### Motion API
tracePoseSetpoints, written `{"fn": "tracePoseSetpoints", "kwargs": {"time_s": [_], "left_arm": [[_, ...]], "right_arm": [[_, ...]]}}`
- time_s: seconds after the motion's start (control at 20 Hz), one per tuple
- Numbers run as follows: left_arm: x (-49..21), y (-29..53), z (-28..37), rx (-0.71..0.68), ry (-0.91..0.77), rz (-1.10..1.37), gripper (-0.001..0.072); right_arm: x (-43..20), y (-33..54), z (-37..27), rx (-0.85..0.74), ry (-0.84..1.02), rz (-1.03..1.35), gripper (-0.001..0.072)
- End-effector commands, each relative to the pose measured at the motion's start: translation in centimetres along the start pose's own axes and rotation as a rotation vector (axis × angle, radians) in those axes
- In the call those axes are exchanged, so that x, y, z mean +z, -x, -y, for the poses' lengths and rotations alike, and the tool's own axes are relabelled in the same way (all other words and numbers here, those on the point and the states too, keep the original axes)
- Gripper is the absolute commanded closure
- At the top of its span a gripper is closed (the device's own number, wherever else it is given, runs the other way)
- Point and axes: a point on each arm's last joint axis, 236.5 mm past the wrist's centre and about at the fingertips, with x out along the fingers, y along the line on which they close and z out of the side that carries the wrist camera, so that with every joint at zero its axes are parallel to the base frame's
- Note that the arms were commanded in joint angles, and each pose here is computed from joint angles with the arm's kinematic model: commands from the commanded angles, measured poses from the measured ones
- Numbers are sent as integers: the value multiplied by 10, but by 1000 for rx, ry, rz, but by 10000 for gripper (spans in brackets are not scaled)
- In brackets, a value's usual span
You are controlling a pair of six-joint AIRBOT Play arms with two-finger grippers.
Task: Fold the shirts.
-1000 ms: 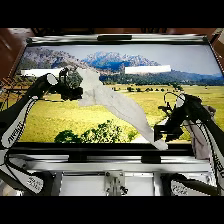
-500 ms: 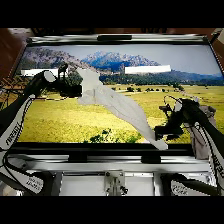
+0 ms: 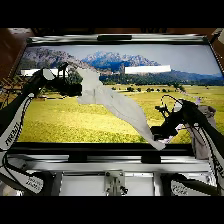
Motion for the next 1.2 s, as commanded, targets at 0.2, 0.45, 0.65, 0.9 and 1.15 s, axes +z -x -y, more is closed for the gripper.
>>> {"fn": "tracePoseSetpoints", "kwargs": {"time_s": [0.2, 0.45, 0.65, 0.9, 1.15], "left_arm": [[85, 163, 31, 155, -284, 296, 677], [99, 468, 144, 183, -488, 1056, 677], [-9, 621, 202, 36, -504, 1449, 676], [-82, 639, 204, 53, -539, 1425, 676], [-68, 547, 147, 216, -485, 1069, 676]], "right_arm": [[25, 144, 23, -301, 117, 318, 641], [-47, 468, -21, -674, 122, 1298, 641], [-193, 586, -92, -634, 151, 1898, 642], [-237, 563, -93, -581, 108, 1890, 641], [-177, 516, -52, -638, 36, 1548, 641]]}}
